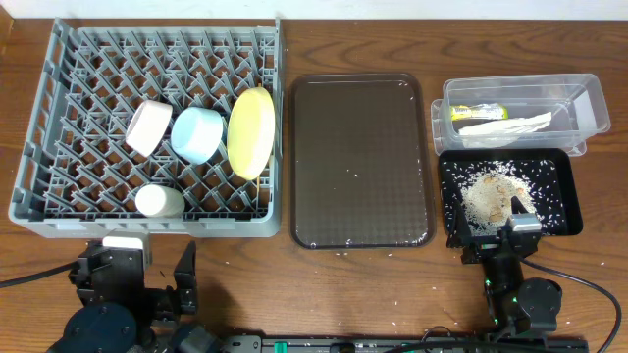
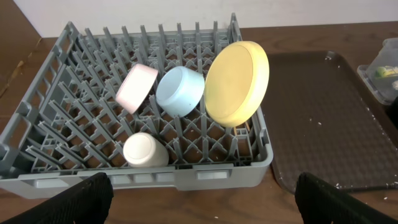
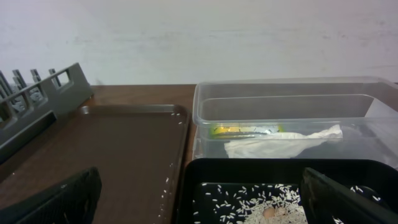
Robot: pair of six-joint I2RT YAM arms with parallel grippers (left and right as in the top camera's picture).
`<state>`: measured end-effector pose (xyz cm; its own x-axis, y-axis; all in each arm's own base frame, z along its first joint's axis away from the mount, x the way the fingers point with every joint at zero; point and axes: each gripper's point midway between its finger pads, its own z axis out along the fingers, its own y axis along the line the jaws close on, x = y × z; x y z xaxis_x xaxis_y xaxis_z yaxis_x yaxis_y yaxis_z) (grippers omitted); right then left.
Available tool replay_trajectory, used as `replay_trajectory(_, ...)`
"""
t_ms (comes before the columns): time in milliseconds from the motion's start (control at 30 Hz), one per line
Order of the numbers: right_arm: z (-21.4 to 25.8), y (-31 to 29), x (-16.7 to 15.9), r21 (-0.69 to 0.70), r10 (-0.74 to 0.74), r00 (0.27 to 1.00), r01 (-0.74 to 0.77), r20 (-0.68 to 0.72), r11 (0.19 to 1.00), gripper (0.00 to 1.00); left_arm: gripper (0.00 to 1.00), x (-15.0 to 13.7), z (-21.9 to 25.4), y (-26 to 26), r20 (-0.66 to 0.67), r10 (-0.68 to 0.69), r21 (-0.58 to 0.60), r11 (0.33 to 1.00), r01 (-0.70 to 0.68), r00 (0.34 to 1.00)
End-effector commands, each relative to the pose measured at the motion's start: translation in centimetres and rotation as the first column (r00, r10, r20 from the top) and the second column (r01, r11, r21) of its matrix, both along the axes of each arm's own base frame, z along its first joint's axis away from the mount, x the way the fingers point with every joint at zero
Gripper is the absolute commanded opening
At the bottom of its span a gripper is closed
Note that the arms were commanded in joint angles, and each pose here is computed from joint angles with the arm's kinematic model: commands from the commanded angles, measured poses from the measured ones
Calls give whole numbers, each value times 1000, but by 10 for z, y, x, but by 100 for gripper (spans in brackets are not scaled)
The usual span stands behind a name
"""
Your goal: Sort waste into correct bins and load items into the dishwasher
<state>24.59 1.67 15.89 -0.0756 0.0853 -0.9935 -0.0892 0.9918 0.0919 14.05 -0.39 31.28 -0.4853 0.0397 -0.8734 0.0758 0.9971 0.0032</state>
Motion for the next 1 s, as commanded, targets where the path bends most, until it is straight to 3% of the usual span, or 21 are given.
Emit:
replay_trajectory(0,-1,-3,0,-14,-16,1000,16,0,1000,99,94,1,-1,1,-4,10,2,1000,-10,1000)
replay_trajectory(133,-1,-3,0,-14,-16,1000,16,0,1000,99,94,1,-1,3,-3,24,3,1000,-24,1000)
replay_trajectory(200,-1,-3,0,-14,-15,1000,15,0,1000,99,94,5,0,9,8,102,-38,994,-101,995)
replay_trajectory(367,-1,-3,0,-14,-16,1000,16,0,1000,99,95,33,-16,21,16,294,-135,948,-289,956)
replay_trajectory(533,-1,-3,0,-14,-16,1000,16,0,1000,99,95,62,-53,30,0,367,-245,902,-355,930)
replay_trajectory(700,-1,-3,0,-14,-16,1000,16,0,1000,99,95,75,-59,37,152,392,-319,888,-330,907)
replay_trajectory(967,-1,-3,0,-14,-16,1000,16,0,1000,99,95,63,-81,38,334,398,-362,891,-273,855)
